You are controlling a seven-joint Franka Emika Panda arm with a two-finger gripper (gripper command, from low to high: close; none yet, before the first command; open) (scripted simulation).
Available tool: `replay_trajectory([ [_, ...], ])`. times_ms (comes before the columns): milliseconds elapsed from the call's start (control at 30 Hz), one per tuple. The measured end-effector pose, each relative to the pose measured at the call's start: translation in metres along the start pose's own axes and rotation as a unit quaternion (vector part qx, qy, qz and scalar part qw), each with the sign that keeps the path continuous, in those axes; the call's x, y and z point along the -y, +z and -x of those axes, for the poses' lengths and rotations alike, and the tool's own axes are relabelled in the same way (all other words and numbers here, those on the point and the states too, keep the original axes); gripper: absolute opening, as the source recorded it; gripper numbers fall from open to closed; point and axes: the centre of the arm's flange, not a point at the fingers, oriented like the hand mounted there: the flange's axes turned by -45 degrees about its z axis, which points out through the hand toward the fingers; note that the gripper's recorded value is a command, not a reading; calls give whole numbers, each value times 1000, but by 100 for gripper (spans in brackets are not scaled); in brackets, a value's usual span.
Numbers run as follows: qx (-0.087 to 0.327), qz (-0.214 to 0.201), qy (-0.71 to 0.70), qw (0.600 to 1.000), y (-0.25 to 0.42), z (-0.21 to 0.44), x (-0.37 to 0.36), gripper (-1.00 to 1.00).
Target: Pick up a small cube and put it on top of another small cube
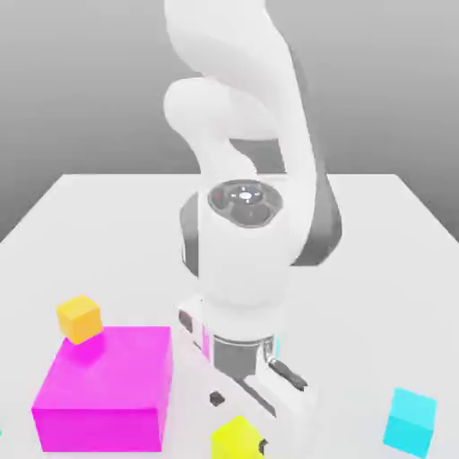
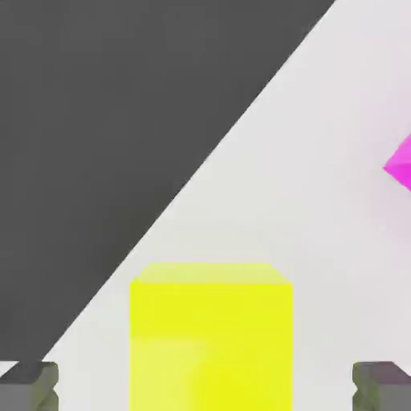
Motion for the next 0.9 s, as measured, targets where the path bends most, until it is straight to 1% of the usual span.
replay_trajectory([
  [233, 0, -1, 0, 1000, 3, 0, 0, -100],
  [367, 0, -1, 0, 1000, -44, 0, 0, -100],
  [400, -2, -5, 6, 1000, -55, -7, 1, -100],
  [433, -4, -8, 28, 1000, -66, -27, -5, -100],
  [567, -8, -20, 137, 990, -95, -113, -56, -100],
  [733, -8, -21, 275, 961, -113, -193, -157, -100],
  [800, -5, -12, 333, 943, -104, -219, -205, -100],
  [867, -2, -4, 384, 923, -71, -241, -249, -100],
  [900, -1, -2, 395, 919, -57, -245, -259, 100],
])
